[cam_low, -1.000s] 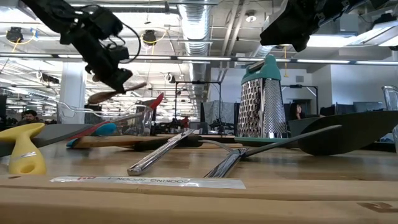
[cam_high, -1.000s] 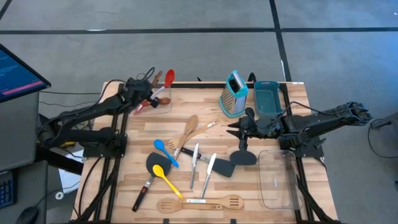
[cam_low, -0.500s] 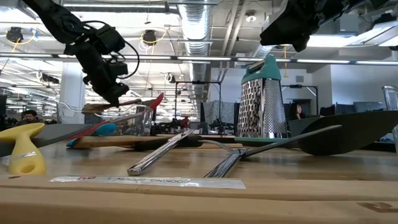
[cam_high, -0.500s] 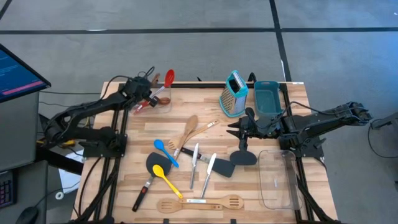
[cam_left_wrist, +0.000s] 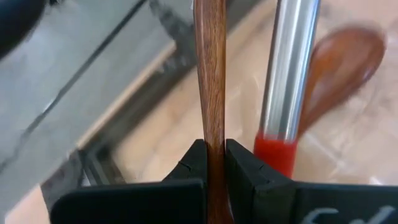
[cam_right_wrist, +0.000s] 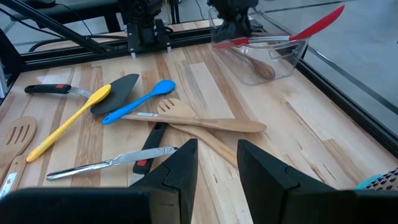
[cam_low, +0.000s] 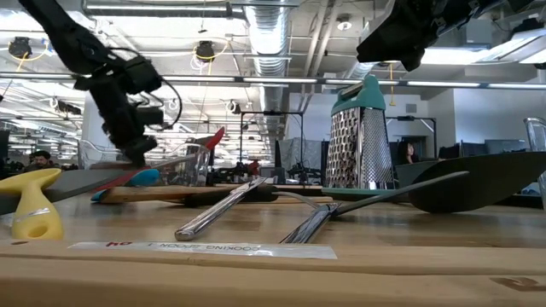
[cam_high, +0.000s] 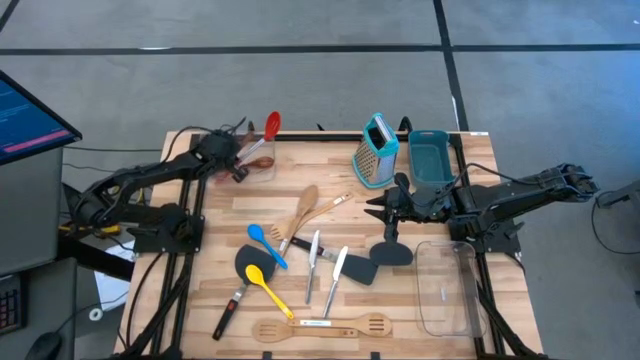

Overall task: Pick & Place Kitchen Items
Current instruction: Put the dark brown wooden spoon into the left transparent bin, then put the right black turner spatula into the right transparent bin

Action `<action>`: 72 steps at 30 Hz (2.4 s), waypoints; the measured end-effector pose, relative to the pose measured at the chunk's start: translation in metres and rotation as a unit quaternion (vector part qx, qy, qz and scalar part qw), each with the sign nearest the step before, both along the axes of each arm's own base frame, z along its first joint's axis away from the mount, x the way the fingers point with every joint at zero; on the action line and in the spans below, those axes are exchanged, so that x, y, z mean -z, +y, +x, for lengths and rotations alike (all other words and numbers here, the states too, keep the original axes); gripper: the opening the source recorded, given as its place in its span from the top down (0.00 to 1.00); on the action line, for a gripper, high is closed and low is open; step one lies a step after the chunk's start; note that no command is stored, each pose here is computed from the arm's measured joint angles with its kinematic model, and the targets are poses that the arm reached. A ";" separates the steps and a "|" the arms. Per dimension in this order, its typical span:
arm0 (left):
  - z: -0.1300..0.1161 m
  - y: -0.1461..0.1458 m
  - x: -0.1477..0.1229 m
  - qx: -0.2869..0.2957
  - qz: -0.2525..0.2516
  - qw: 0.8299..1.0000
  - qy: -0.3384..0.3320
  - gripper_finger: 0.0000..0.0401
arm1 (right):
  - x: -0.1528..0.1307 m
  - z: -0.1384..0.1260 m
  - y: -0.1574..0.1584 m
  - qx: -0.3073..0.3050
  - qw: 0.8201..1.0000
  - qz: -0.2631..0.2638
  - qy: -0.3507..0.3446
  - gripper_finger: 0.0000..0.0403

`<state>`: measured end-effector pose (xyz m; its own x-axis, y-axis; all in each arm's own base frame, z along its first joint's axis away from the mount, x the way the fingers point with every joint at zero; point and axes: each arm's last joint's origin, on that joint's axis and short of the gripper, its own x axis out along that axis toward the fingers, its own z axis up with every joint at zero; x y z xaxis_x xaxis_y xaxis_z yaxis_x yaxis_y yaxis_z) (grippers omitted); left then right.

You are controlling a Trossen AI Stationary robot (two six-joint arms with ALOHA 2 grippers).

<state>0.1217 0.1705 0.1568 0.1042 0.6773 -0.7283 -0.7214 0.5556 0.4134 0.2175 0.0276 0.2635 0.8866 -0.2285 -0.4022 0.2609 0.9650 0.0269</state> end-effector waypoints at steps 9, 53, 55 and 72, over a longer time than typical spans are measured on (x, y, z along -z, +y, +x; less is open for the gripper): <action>-0.004 -0.002 0.007 -0.004 0.005 1.000 -0.006 0.98 | 0.000 0.000 0.000 0.001 1.000 0.000 0.000 0.73; 0.004 -0.023 -0.035 0.019 0.096 0.988 -0.121 0.74 | 0.000 0.000 0.000 0.000 1.000 0.000 0.000 0.73; 0.003 -0.029 -0.045 0.030 0.116 0.982 -0.143 0.74 | 0.000 0.000 0.000 0.000 1.000 0.000 0.000 0.73; 0.020 -0.098 -0.086 0.209 0.072 0.904 -0.366 0.89 | 0.000 0.000 0.000 0.000 1.000 0.000 0.000 0.73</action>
